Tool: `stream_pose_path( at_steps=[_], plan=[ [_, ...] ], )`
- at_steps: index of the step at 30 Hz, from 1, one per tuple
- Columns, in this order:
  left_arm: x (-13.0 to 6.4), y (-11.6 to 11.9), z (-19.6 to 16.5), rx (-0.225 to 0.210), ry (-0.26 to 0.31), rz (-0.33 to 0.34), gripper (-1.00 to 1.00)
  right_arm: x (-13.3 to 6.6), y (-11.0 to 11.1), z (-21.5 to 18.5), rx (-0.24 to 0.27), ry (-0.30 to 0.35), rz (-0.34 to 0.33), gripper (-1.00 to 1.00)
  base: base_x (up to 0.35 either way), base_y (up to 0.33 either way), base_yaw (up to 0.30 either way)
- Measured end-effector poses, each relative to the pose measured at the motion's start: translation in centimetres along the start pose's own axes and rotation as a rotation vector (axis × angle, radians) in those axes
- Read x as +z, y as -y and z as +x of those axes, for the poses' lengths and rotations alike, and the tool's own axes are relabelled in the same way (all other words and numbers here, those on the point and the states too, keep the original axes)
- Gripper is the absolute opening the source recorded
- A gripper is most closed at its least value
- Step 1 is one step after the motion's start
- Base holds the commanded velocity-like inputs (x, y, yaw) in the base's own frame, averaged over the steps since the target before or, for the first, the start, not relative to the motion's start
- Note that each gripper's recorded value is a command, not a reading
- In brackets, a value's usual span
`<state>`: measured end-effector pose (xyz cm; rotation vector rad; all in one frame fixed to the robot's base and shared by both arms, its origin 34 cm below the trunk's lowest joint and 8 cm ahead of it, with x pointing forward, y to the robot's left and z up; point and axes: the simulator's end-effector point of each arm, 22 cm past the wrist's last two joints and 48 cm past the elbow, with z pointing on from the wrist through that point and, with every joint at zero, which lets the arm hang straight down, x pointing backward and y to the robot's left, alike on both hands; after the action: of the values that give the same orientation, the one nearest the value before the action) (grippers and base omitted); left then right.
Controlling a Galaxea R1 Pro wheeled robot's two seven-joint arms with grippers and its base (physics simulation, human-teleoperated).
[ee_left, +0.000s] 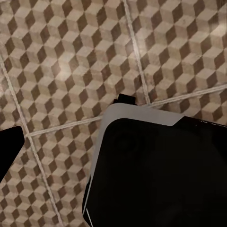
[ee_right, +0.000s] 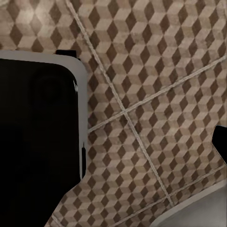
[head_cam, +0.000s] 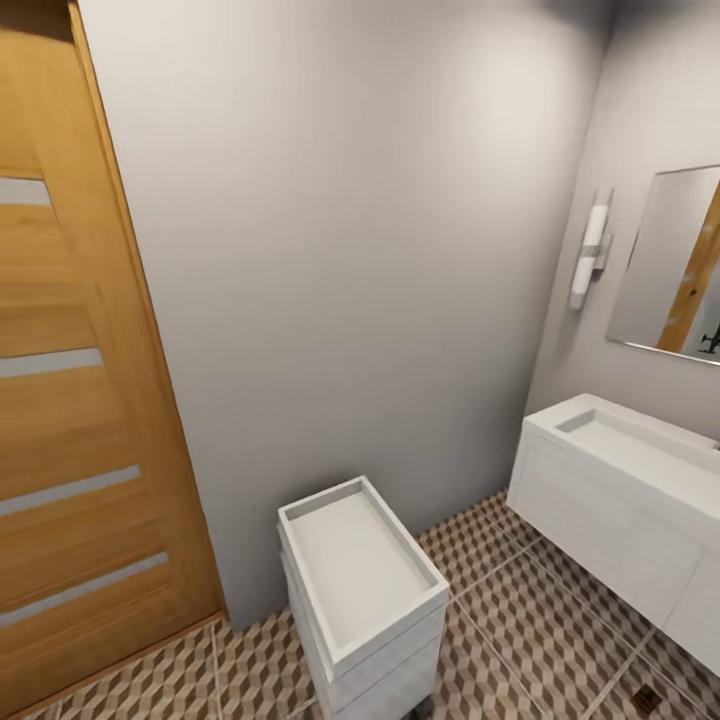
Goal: Take the four mousetraps from the cabinet in the bathroom and place them on the bathroom floor. Make sure all four end up on the same floor surface, and ensure that at least two of them are either under or directly next to the same bathroom sink.
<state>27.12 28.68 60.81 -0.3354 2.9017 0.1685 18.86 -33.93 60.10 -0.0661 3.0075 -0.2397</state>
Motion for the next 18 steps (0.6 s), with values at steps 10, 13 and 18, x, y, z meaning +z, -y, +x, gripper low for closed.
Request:
stream_pose_path(
  at_steps=[10,13,18],
  plan=[
    [0.0,0.01,0.0,0.0,0.0,0.0,1.0,0.01,0.03,-0.12,0.0,0.003,0.001,1.0,0.0,0.0,0.083],
    [0.0,0.0,0.01,0.0,-0.001,0.0,1.0,0.01,0.03,-0.16,-0.003,0.005,0.001,1.0,0.0,0.0,0.027],
    [0.0,0.01,0.0,0.0,0.0,0.0,1.0,0.0,0.03,-0.36,-0.005,0.013,0.0,1.0,0.0,0.0,0.121]
  ],
)
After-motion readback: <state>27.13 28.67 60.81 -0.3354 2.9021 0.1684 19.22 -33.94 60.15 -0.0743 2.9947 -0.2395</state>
